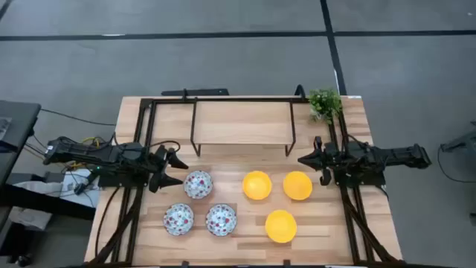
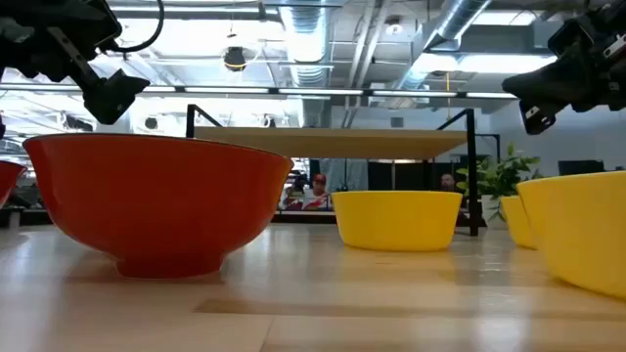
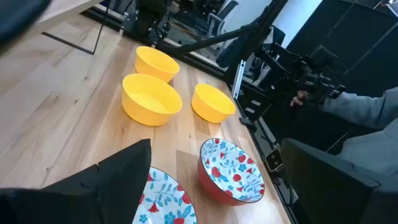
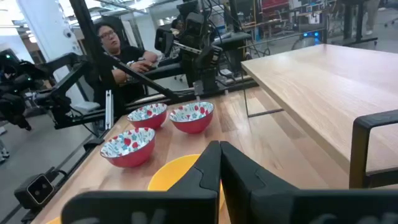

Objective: Pick & Place Mini bowls

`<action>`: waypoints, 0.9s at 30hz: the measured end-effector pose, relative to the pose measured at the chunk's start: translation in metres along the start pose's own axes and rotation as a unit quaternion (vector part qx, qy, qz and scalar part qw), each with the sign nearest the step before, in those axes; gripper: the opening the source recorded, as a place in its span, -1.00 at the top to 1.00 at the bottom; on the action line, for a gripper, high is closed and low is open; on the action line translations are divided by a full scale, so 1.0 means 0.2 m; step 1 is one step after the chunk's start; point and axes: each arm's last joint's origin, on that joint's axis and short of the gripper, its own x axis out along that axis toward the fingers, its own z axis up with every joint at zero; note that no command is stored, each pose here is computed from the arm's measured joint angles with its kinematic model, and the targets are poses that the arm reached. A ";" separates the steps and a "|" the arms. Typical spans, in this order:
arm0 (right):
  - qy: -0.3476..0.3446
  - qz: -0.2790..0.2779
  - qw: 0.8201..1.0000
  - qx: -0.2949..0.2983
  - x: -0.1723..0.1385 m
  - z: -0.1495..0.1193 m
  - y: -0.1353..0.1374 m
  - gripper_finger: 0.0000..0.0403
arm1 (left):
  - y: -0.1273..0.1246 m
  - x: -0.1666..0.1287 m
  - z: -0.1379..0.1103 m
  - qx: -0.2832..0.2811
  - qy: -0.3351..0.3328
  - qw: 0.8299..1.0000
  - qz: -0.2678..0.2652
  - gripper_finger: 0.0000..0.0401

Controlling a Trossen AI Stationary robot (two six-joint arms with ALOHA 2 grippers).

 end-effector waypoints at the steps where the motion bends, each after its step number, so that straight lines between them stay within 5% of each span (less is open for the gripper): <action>1: 0.000 0.000 1.000 0.000 0.00 0.00 0.00 1.00 | 0.00 0.00 0.00 0.000 0.000 1.000 0.000 -0.77; 19: -0.001 0.000 1.000 0.000 0.00 0.00 0.00 1.00 | 0.00 0.00 -0.01 -0.037 0.029 0.999 0.003 -0.77; 27: -0.001 0.000 1.000 0.000 0.00 0.00 0.00 1.00 | -0.07 0.02 0.14 -0.074 0.082 0.994 0.010 -0.77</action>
